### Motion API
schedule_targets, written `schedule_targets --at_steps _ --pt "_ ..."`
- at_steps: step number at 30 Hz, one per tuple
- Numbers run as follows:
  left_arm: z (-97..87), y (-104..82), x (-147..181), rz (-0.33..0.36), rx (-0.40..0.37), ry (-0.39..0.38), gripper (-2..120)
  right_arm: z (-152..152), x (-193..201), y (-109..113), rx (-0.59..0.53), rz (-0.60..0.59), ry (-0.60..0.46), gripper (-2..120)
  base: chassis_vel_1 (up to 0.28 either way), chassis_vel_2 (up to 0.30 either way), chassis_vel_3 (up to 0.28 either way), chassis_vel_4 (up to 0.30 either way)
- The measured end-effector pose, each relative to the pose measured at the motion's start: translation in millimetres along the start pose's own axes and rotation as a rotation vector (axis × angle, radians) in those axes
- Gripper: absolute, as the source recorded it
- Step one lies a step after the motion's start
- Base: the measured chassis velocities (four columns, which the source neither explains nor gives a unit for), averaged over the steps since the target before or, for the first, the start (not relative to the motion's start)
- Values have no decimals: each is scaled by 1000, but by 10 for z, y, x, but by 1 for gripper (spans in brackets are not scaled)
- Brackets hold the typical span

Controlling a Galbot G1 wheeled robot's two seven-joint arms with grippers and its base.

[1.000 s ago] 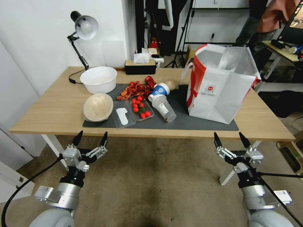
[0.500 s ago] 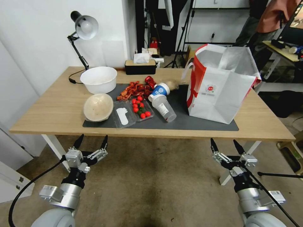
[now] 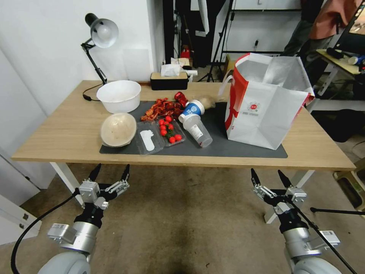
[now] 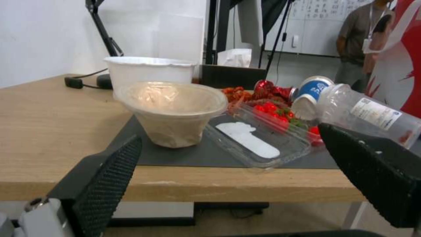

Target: Pick up the food delivery bag from the floor and place it on the table.

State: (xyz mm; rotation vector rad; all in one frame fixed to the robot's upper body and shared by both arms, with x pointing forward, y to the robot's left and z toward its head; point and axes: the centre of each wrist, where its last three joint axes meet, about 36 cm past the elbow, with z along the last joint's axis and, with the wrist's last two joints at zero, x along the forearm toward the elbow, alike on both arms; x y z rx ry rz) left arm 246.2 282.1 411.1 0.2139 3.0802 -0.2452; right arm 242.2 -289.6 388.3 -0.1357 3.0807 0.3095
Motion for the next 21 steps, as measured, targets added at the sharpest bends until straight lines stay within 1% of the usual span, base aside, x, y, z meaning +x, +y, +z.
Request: schedule_targets --at_steps 21 --pt "0 0 1 -1 1 0 100 -3 -3 -1 1 0 -1 100 0 0 0 0"
